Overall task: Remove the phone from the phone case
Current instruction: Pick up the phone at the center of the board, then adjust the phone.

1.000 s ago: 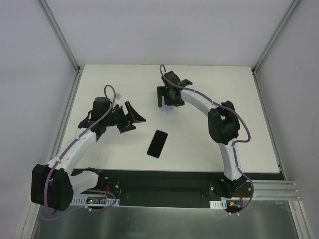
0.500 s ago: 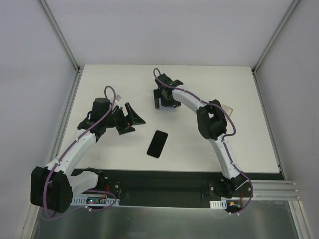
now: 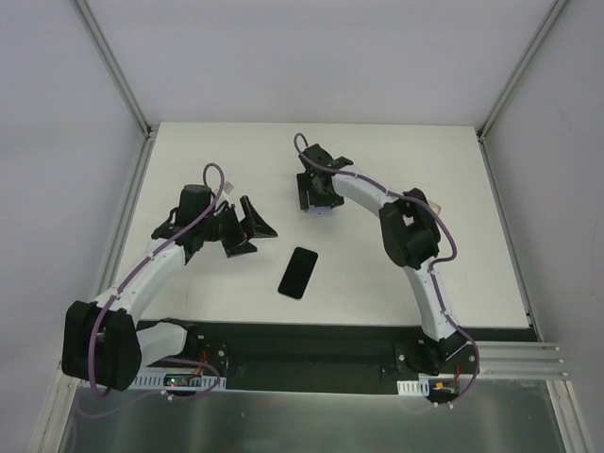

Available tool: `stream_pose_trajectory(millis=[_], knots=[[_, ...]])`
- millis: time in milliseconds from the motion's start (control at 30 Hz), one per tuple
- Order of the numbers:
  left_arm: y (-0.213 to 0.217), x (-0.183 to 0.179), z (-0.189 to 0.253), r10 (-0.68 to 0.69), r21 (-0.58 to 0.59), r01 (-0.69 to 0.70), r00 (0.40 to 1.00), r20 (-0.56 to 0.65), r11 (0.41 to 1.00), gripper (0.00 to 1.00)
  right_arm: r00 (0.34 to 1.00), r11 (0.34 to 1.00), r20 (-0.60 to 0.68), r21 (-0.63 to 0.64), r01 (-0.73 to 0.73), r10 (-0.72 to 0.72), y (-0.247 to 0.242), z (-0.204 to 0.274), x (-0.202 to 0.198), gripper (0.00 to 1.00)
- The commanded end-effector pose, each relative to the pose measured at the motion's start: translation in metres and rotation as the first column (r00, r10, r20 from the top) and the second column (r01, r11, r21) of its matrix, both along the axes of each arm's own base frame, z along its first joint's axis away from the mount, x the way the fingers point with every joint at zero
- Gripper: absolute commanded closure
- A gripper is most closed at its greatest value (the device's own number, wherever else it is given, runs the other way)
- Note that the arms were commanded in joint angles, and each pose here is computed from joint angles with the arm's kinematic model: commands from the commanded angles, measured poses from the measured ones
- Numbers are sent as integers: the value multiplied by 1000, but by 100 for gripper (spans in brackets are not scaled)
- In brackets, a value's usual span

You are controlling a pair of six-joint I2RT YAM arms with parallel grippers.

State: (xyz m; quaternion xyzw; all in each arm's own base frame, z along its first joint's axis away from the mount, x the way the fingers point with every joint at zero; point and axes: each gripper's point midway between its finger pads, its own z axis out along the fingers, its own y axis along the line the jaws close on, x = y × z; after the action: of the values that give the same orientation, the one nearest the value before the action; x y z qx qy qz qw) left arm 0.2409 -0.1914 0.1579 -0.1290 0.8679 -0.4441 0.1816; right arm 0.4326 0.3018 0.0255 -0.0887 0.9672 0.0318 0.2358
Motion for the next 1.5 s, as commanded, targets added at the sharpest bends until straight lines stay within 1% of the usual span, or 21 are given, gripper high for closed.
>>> stream_pose_trajectory(millis=[0, 33, 67, 100, 133, 167, 200, 233, 267, 333, 367, 400, 533, 867, 1133, 1233, 1267, 1333, 1367, 1400, 1467], knots=[[-2, 16, 0, -29, -29, 29, 999, -13, 999, 10, 996, 989, 33, 123, -83, 80, 1, 57, -24, 84], [-4, 20, -9, -34, -43, 31, 998, -61, 999, 10, 995, 985, 30, 146, -94, 91, 2, 61, -30, 87], [-6, 26, -6, -39, -56, 35, 997, -64, 998, 10, 995, 984, -17, 152, -93, 97, -5, 48, -47, 87], [-10, 31, -4, -47, -75, 42, 997, -64, 996, 10, 993, 966, 6, 230, -120, 122, 4, 67, -55, 87], [-12, 37, -11, -39, -86, 30, 994, -105, 996, 10, 992, 957, 5, 265, -121, 124, 5, 70, -63, 87], [-14, 44, -9, -35, -98, 25, 994, -103, 995, 10, 993, 943, 15, 312, -116, 118, 5, 82, -73, 87], [-17, 51, -6, -37, -116, 27, 995, -87, 993, 11, 992, 932, -16, 344, -116, 129, 3, 70, -89, 87], [-19, 56, -12, -29, -132, 12, 992, -126, 991, 11, 991, 923, -23, 367, -116, 133, 2, 69, -99, 87], [-22, 61, -11, -31, -147, 12, 991, -129, 989, 12, 989, 900, -12, 416, -131, 149, 4, 82, -110, 87], [-28, 71, -13, -43, -191, 15, 989, -143, 981, 12, 988, 878, -49, 466, -109, 148, 1, 71, -130, 87], [-31, 73, -13, -52, -204, 23, 989, -138, 979, 13, 988, 852, -17, 508, -125, 155, 5, 85, -134, 88], [-33, 75, -12, -58, -213, 29, 990, -128, 977, 12, 984, 832, -39, 540, -125, 174, 8, 86, -145, 89], [-42, 74, -22, -89, -254, 46, 983, -162, 966, 12, 982, 798, -51, 592, -115, 179, 7, 89, -168, 91], [-72, 62, -44, -175, -292, 104, 957, -231, 951, 13, 982, 738, -29, 664, -122, 189, 26, 108, -163, 94], [-76, 70, -49, -177, -294, 103, 955, -239, 950, 16, 980, 720, -22, 682, -131, 199, 32, 116, -164, 95], [-80, 76, -52, -176, -293, 100, 953, -247, 951, 24, 978, 719, -26, 682, -136, 209, 34, 115, -168, 94], [-83, 78, -52, -178, -292, 102, 953, -244, 951, 30, 978, 720, -24, 681, -137, 209, 33, 116, -168, 94], [-88, 84, -51, -191, -300, 113, 952, -241, 947, 37, 975, 724, -17, 672, -152, 220, 32, 117, -171, 90], [-91, 84, -50, -198, -304, 120, 950, -241, 945, 51, 976, 739, -23, 657, -150, 218, 29, 116, -174, 88], [-92, 86, -49, -202, -307, 123, 949, -241, 944, 59, 974, 744, -18, 649, -160, 225, 28, 117, -176, 86], [-96, 89, -45, -211, -316, 130, 948, -237, 940, 76, 973, 769, -8, 614, -176, 229, 22, 118, -178, 76]])
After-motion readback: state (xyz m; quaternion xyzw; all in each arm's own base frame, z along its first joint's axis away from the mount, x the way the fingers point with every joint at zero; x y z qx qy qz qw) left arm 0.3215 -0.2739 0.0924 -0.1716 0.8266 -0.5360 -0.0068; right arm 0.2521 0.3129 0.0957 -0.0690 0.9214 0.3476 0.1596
